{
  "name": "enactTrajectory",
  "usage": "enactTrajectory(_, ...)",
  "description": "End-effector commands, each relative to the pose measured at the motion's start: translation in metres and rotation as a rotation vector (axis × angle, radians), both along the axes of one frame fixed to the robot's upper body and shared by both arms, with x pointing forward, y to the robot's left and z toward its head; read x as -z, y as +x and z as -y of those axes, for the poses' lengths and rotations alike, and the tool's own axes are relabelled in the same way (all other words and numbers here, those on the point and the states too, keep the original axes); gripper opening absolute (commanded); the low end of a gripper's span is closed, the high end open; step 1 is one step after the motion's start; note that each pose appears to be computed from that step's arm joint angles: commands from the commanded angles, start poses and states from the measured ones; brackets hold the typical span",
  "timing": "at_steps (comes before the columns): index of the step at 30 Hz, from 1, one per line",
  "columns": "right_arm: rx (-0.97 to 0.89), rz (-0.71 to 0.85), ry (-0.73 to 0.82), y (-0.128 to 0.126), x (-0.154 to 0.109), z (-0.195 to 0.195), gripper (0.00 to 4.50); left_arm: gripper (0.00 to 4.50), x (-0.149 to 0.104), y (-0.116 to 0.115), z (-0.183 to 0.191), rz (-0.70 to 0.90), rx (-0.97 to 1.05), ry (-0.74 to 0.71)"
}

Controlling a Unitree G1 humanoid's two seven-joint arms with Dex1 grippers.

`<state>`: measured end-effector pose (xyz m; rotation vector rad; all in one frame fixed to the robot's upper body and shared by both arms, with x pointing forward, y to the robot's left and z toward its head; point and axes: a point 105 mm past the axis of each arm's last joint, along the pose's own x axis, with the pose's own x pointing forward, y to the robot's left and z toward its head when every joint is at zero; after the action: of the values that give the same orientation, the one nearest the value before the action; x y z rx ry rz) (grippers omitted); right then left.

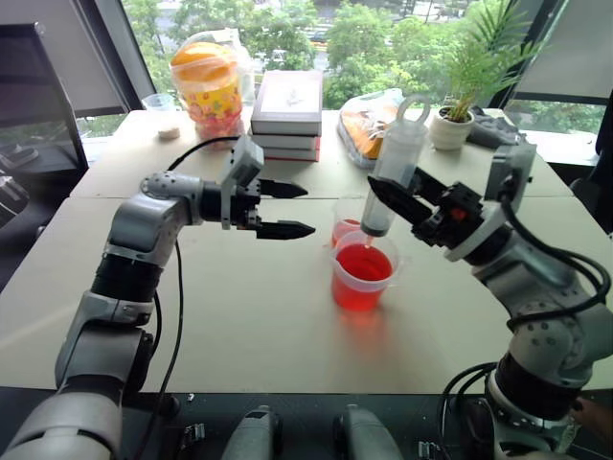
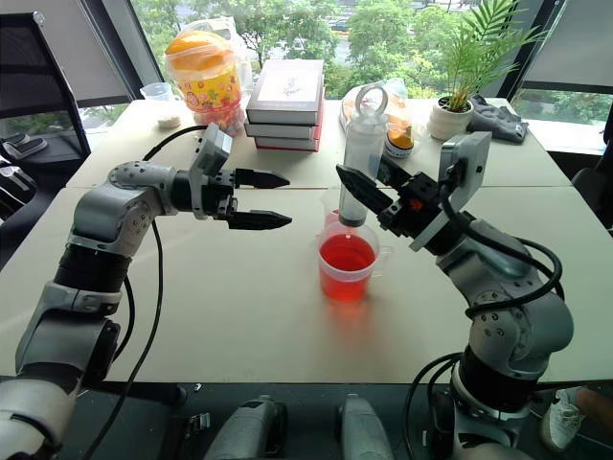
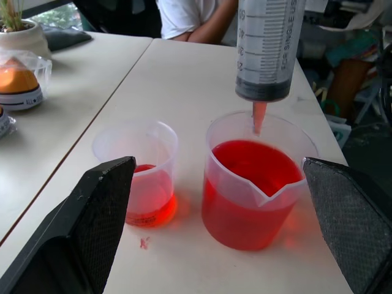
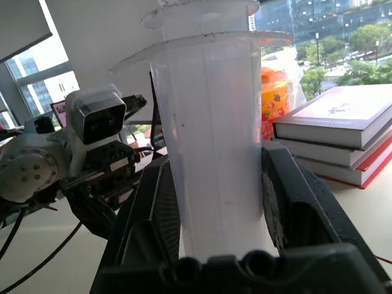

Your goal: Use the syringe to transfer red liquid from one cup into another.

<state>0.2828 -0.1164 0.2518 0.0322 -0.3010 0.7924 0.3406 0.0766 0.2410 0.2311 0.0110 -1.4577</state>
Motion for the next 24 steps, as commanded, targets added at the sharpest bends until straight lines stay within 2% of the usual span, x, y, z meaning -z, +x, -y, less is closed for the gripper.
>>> enactTrajectory(1, 0.039, 0.083, -0.012, -0.001, 0.005, -0.001, 1.45, 4.5, -0.018, -0.003, 0.007, 0.064, 0.037, -0.015)
enactTrajectory(7, 0.068, 0.085, -0.037, 0.001, 0.025, -0.002, 1.45, 4.5, -0.034, -0.004, 0.018, 0.084, 0.076, -0.049)
enactTrajectory(17, 0.081, 0.081, -0.088, 0.002, 0.037, -0.005, 1.45, 4.5, -0.057, -0.014, 0.047, 0.055, 0.189, -0.154)
enactTrajectory(24, 0.079, 0.077, -0.102, 0.001, 0.04, -0.005, 1.45, 4.5, -0.06, -0.015, 0.064, 0.038, 0.203, -0.183)
